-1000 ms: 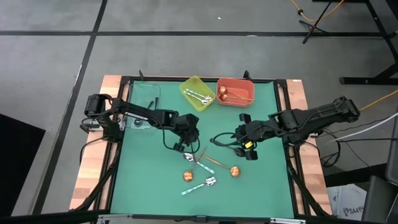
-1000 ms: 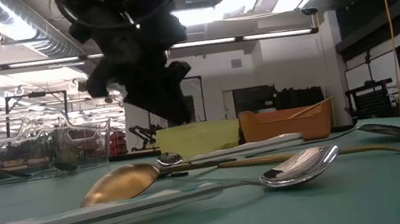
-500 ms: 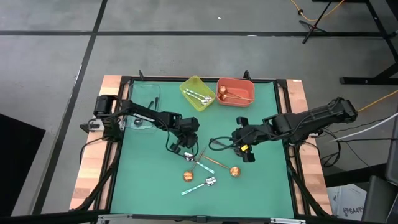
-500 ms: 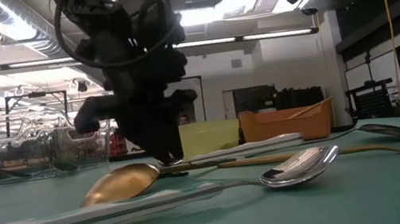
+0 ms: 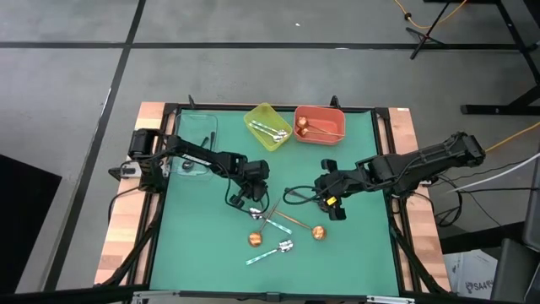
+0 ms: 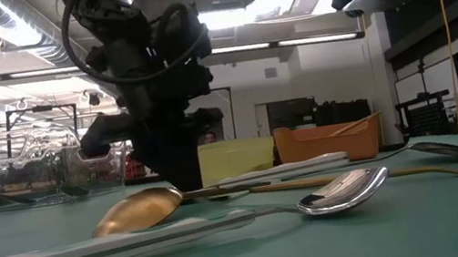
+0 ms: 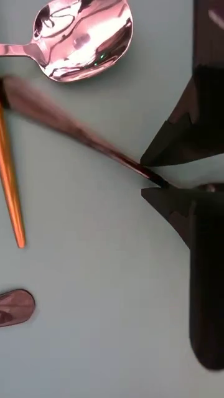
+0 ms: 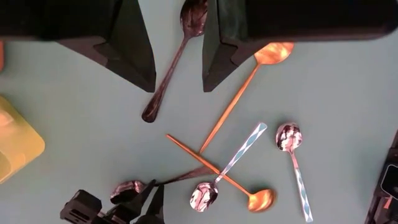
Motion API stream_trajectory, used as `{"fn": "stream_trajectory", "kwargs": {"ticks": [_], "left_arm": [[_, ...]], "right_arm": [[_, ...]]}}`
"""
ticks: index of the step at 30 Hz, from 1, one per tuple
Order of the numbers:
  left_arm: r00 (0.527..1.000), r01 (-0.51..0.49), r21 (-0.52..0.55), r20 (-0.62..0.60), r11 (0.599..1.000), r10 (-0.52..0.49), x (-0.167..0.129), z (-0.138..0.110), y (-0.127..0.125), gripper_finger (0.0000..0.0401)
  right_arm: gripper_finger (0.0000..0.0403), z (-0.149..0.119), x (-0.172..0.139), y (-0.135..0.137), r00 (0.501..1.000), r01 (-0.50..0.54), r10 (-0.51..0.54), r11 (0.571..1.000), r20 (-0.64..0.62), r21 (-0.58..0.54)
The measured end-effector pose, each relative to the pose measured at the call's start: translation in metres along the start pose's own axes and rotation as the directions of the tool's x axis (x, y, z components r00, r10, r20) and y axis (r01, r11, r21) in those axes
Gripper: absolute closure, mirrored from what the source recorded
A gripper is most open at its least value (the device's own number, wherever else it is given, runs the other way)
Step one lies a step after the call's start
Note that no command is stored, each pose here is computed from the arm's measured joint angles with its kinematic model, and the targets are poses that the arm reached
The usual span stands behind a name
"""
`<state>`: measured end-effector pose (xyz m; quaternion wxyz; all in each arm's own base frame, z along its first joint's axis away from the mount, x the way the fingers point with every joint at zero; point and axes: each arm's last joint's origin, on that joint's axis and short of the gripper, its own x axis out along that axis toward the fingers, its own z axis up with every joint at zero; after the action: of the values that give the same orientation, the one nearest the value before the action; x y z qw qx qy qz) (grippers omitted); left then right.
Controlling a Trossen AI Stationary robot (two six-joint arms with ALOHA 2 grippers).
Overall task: Sort silverware by color (type)
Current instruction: Put the black spoon into the transparent bin
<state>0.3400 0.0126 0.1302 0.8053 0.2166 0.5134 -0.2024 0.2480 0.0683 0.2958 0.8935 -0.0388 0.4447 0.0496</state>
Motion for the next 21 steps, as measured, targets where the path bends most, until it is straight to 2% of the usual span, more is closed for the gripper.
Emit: {"fn": "stream_trajectory", "kwargs": {"ticks": [9,14,21], "left_arm": [[0.998,-0.019,-0.048,-0.063,0.999,0.016,-0.0011,-0.0033,-0.0014,0.0389],[0.997,-0.031,-0.158,-0.073,0.987,0.02,-0.0011,-0.0039,-0.0015,0.0392],[0.997,-0.049,-0.321,-0.08,0.946,0.024,-0.0009,-0.0046,-0.0015,0.0393]], "right_arm": [[0.0281,0.0,0.0,0.0,1.0,0.0,0.0,1.0,0.0,0.0],[0.0281,-0.0001,0.0,0.0,1.0,0.0,0.0,1.0,-0.001,0.0],[0.0281,-0.0001,0.0,0.0,1.0,0.0,0.0,1.0,-0.001,-0.001]]}}
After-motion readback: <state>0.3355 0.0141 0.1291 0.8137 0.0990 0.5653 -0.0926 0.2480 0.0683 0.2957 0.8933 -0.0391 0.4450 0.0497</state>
